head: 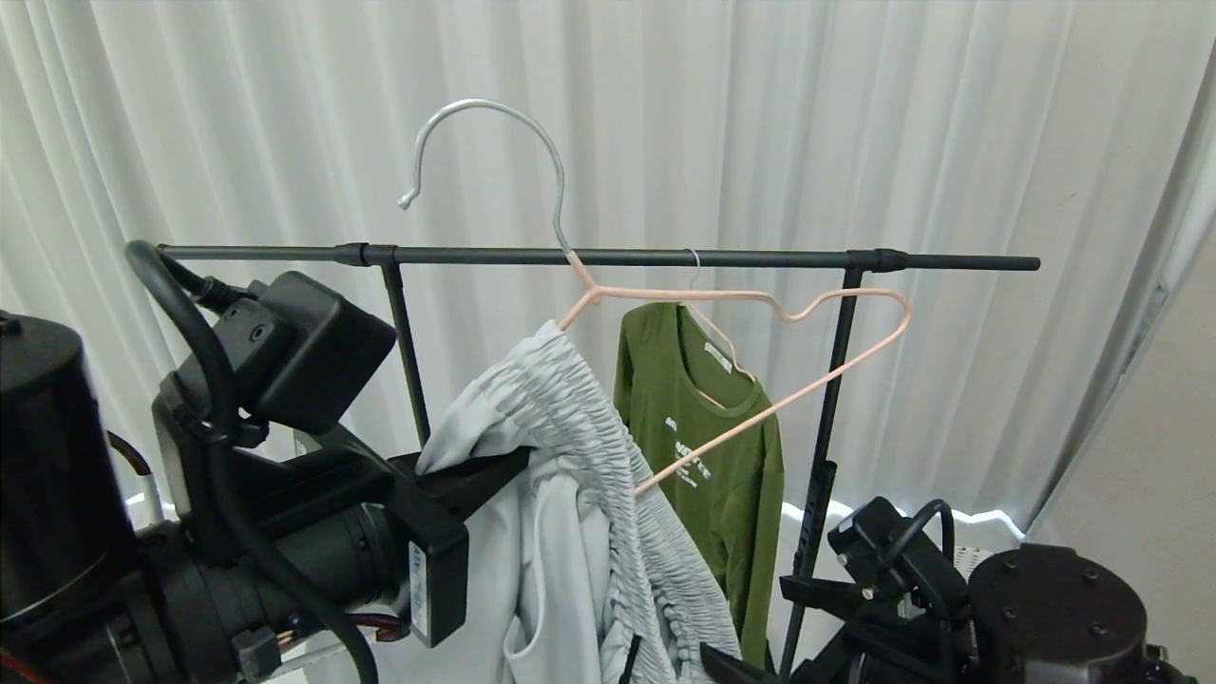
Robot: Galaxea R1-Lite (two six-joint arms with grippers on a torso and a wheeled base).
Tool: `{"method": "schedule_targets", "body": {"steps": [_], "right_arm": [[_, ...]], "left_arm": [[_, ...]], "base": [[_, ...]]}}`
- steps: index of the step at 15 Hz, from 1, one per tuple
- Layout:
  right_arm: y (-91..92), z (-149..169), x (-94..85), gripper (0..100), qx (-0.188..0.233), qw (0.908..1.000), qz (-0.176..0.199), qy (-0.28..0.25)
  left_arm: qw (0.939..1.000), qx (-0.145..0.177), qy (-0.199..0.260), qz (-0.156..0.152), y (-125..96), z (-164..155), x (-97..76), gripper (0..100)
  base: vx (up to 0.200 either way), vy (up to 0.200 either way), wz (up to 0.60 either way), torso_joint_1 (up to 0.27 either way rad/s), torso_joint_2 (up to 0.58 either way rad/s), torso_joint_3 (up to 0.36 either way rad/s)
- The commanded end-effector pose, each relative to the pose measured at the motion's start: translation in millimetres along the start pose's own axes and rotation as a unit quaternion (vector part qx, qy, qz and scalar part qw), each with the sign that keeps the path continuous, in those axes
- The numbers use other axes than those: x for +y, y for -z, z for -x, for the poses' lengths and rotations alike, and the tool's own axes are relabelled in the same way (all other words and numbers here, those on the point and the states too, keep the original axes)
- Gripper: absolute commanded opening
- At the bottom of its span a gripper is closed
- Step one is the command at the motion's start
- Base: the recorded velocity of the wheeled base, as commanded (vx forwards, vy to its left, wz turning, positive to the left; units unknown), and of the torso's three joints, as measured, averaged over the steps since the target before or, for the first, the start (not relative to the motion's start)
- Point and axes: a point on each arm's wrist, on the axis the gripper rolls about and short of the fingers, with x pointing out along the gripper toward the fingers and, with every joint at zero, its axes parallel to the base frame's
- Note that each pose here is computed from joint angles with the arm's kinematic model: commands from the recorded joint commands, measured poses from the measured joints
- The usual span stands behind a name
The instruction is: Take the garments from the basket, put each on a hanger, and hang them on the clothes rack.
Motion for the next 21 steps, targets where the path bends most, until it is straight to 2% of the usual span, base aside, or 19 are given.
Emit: {"method": "schedule_targets", "body": {"steps": [1,2,3,7,9,10,13,16,18,21], "right_arm": [[-0.3,-1.2,1.4,100,0.0,1.0,0.002,-0.003],[-0.1,-0.7,4.0,100,0.0,1.0,0.004,-0.008],[1.8,0.1,7.9,0,0.003,0.9998,0.007,-0.016],[4.8,1.8,13.3,0,0.008,0.9995,0.012,-0.027],[3.6,2.0,7.0,0,0.003,0.9999,0.008,-0.008],[2.5,1.9,-9.4,0,-0.003,0.9992,0.0,0.039],[-10.5,4.8,-45.0,0,-0.03,0.9927,-0.019,0.116],[-18.2,8.5,-73.5,0,-0.041,0.9841,-0.013,0.173],[-23.6,10.8,-83.8,0,-0.051,0.9798,-0.016,0.193],[-23.9,14.3,-85.2,0,-0.054,0.9789,-0.017,0.196]], "left_arm": [[1.0,-0.001,0.0,0.0,-0.3,0.3,0.0,0],[1.0,-0.004,-0.001,0.001,-1.1,0.3,0.1,0],[1.0,-0.006,0.0,0.001,-1.2,-0.5,-0.1,0],[1.0,-0.01,0.001,0.002,-1.6,-1.6,-0.9,0],[1.0,-0.006,0.001,0.001,0.9,-1.4,-0.6,0],[1.0,0.005,0.0,-0.006,7.7,-0.9,-0.6,0],[0.996,0.043,0.003,-0.078,33.6,3.8,0.7,0],[0.9937,0.069,0.007,-0.088,51.8,8.7,1.3,0],[0.9924,0.08,0.008,-0.093,61.7,14.0,2.2,0],[0.9887,0.1,0.01,-0.111,77.0,20.1,3.5,0]], "base": [[0.0,0.0,0.0,0.0,0.0,0.0],[0.0,0.0,0.0,0.0,0.0,0.0],[0.0,0.0,0.0,0.0,0.0,0.0],[0.0,0.0,0.0,0.0,0.0,0.0],[0.0,0.0,0.0,0.0,0.0,0.0],[0.0,0.0,0.0,0.0,0.0,0.0],[0.0,0.0,0.0,0.0,0.0,0.0],[0.0,0.0,0.0,0.0,0.0,0.0],[0.0,0.0,0.0,0.0,0.0,0.0],[0.0,0.0,0.0,0.0,0.0,0.0]]}}
